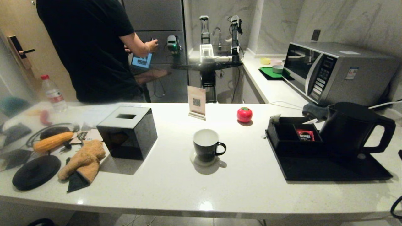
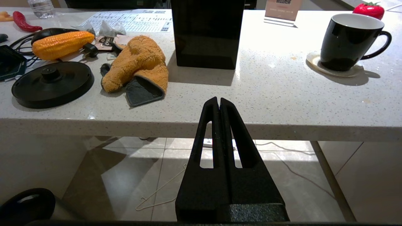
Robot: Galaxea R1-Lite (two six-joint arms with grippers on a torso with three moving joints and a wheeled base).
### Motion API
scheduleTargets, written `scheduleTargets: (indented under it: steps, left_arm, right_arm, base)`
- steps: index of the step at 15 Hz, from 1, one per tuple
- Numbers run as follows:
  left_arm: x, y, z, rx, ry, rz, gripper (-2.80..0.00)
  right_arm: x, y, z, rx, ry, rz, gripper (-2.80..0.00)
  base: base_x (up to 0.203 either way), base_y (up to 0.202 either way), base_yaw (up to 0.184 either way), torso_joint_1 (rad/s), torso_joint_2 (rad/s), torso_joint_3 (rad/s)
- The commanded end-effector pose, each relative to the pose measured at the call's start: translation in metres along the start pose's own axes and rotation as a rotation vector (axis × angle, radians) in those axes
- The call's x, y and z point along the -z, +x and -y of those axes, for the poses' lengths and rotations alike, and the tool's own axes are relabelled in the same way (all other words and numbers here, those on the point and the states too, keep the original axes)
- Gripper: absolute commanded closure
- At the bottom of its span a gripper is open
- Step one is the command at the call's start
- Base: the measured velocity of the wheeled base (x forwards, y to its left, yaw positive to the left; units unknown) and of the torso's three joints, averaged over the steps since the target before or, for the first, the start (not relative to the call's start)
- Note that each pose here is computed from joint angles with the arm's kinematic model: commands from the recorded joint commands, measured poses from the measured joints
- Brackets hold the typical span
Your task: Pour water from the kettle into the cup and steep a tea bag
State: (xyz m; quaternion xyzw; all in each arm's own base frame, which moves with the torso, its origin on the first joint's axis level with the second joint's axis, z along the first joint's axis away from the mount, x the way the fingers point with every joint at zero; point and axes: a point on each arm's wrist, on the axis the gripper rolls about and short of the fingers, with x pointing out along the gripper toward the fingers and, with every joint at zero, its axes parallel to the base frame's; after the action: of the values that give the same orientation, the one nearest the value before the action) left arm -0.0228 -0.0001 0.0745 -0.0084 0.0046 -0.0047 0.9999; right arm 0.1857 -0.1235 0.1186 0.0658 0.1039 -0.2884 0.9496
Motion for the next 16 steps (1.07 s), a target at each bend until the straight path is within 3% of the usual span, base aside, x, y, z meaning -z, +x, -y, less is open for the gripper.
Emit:
scheduleTargets:
  steps: [1, 5, 12, 16]
  left_arm:
    - [0.000, 0.000, 0.000, 0.000, 0.000, 0.000, 0.00]
    - [0.000, 0.000, 0.000, 0.000, 0.000, 0.000, 0.00]
    - [0.000, 0.000, 0.000, 0.000, 0.000, 0.000, 0.00]
    - [0.000, 0.000, 0.000, 0.000, 0.000, 0.000, 0.00]
  right_arm:
    - [0.008, 0.011, -0.001, -0.032, 0.002, -0.017, -2.80]
    - [0.015, 0.022, -0.009, -0.146, -0.031, -0.006, -2.80]
    - [0.027, 0.047, -0.009, -0.144, -0.136, 0.050, -2.80]
    - [0.025, 0.060, -0.008, -0.108, -0.151, 0.088, -2.80]
  base:
    - [0.000, 0.000, 0.000, 0.000, 0.00, 0.000]
    - [0.000, 0.000, 0.000, 0.000, 0.00, 0.000]
    - [0.000, 0.000, 0.000, 0.000, 0.00, 0.000]
    - [0.000, 0.000, 0.000, 0.000, 0.00, 0.000]
